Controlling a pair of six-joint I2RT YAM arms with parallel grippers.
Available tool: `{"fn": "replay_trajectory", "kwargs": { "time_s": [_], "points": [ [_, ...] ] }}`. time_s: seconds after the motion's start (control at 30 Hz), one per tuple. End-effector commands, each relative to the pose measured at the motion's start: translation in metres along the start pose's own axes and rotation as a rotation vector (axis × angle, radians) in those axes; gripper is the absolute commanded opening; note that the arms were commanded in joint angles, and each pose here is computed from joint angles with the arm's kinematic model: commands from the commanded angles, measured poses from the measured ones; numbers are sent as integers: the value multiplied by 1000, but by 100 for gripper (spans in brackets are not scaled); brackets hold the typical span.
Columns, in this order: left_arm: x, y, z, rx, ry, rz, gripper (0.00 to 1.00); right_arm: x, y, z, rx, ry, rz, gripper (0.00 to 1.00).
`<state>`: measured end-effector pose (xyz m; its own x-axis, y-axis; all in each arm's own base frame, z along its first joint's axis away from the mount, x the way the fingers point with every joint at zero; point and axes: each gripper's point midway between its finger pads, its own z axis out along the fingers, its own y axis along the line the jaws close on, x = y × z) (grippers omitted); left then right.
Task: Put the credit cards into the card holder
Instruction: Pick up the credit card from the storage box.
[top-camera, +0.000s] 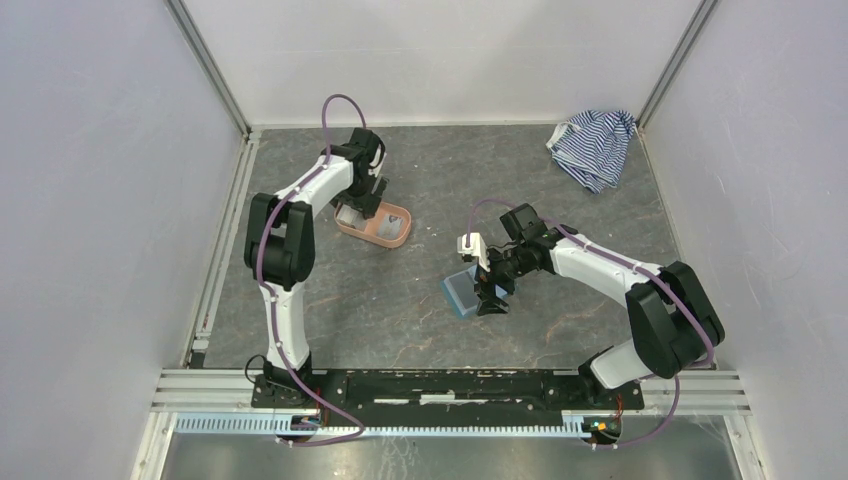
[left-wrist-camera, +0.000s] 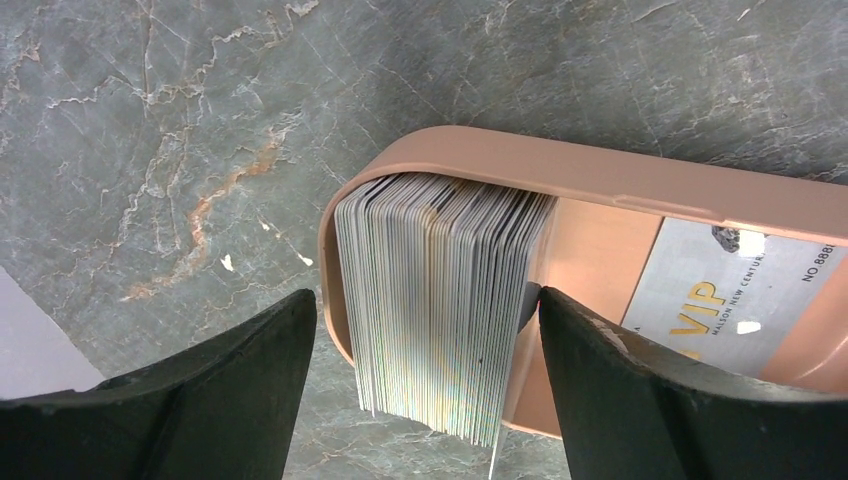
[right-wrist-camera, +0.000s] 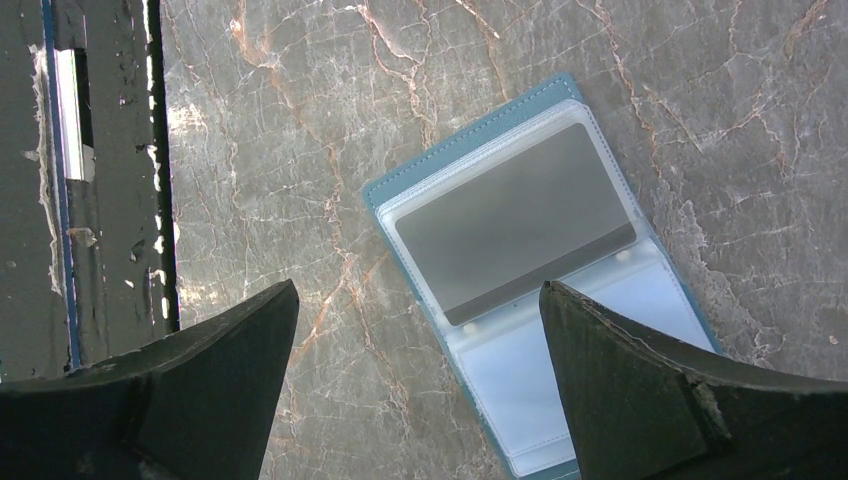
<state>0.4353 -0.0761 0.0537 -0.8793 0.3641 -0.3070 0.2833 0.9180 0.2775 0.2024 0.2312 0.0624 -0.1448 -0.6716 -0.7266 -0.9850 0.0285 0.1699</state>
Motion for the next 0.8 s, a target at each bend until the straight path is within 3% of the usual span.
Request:
{"fn": "replay_trajectory", "kwargs": {
  "time_s": [0.0, 0.43, 0.77],
  "points": [
    [-19, 23, -32, -50, -77, -39, 87, -14, -5, -4, 3, -29, -33, 98],
    [-23, 18, -40, -30, -94, -54, 82, -14, -5, -3, 0, -29, -33, 98],
    [-23, 12, -37, -27, -82, -53, 63, -14, -5, -3, -1, -30, -33, 98]
  ]
}}
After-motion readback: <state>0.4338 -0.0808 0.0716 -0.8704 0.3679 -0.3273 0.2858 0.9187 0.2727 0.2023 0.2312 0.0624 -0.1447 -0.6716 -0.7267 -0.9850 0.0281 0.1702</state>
